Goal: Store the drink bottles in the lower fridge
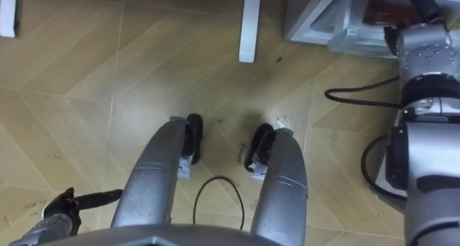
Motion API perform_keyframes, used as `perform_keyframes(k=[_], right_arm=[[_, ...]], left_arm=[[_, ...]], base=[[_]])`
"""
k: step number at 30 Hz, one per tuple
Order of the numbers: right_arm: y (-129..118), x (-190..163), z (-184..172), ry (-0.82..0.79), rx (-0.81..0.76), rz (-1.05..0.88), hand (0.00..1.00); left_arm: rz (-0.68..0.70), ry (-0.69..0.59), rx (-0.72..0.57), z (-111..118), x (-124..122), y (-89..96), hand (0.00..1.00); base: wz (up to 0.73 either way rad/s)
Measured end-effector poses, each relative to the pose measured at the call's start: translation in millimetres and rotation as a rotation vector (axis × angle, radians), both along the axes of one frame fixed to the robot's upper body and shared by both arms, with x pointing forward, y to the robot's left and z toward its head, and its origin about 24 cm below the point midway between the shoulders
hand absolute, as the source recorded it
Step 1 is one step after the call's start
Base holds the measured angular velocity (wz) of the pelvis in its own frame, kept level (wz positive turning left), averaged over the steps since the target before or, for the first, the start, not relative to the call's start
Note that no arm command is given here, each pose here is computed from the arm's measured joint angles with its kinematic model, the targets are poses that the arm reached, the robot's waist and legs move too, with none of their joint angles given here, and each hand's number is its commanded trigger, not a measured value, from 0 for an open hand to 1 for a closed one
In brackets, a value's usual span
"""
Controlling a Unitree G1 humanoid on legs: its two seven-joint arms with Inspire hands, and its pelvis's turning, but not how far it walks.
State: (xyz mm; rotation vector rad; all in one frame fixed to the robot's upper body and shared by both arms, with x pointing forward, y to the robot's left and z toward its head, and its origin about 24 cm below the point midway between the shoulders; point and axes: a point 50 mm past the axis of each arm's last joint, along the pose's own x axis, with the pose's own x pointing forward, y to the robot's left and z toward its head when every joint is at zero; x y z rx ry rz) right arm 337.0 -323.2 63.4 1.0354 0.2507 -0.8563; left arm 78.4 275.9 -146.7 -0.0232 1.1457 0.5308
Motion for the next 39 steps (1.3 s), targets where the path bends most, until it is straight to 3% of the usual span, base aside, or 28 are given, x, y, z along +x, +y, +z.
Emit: perform_keyframes(k=[23, 27, 32, 39], right_arm=[[-11, -33, -43, 0.127, -0.046, 0.003, 0.0], [-16, -50, -61, 0.149, -0.051, 0.016, 0.0], [-22, -80, -89, 0.21, -0.062, 0.029, 0.0], [-20, -126, -127, 0.289, -0.086, 0.105, 0.0]], left_arm=[[-0.007, -0.005, -0.03, -2, -4, -2.8, 0.0], [-0.01, -0.015, -0.054, -2, -4, -3.2, 0.0], [0.082, -0.053, -0.08, -3, -4, -4.5, 0.0], [0.132, -0.055, -0.137, -7, -18, -8.3, 0.0]], base=[[-0.01], [0.02], [0.09], [0.0]])
